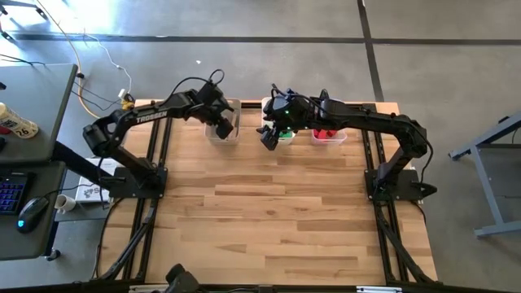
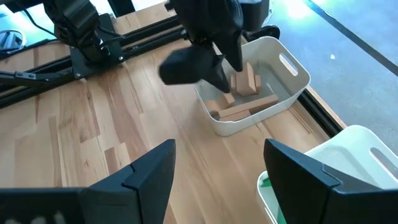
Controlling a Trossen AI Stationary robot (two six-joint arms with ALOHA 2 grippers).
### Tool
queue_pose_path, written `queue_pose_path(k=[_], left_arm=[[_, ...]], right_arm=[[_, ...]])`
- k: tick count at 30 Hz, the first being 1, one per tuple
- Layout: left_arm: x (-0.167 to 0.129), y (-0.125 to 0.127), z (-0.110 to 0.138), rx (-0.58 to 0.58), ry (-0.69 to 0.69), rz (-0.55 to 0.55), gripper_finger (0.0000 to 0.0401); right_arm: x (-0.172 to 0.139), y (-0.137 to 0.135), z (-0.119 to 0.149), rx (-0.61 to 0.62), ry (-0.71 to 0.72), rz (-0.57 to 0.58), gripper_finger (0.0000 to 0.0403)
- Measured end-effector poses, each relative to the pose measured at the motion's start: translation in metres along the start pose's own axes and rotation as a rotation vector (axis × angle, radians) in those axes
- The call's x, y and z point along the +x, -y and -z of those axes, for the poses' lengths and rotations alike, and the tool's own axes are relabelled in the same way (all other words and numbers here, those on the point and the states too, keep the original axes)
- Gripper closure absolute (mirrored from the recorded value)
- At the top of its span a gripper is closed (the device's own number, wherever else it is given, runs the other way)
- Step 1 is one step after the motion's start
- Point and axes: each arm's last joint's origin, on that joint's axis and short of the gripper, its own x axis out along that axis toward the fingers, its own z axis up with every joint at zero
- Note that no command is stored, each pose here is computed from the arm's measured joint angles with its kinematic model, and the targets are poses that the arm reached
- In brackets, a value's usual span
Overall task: Sort & place blocks by color
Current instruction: Return to Home Position
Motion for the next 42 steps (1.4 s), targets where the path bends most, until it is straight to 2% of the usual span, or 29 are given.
queue_pose_path(k=[5,8,21,27,33,42], left_arm=[[-0.023,0.012,-0.015,0.065,0.075,0.176,0.0173],[-0.043,0.022,-0.018,0.080,0.141,0.245,0.0173],[-0.135,0.073,0.003,0.274,0.443,0.395,0.0173],[-0.142,0.085,0.040,0.322,0.530,0.488,0.0174],[-0.134,0.082,0.084,0.249,0.580,0.584,0.0174],[-0.125,0.073,0.138,0.214,0.631,0.688,0.0174]], right_arm=[[0.000,0.000,0.000,0.000,0.000,-0.001,0.0171],[0.000,-0.001,0.000,0.000,-0.002,-0.010,0.0171],[0.000,-0.003,0.004,0.048,-0.040,-0.010,0.0171],[0.000,-0.003,0.005,0.054,-0.045,-0.009,0.0171],[0.000,-0.003,0.005,0.075,-0.044,-0.009,0.0171],[-0.001,-0.003,0.007,0.038,-0.076,-0.024,0.0171]])
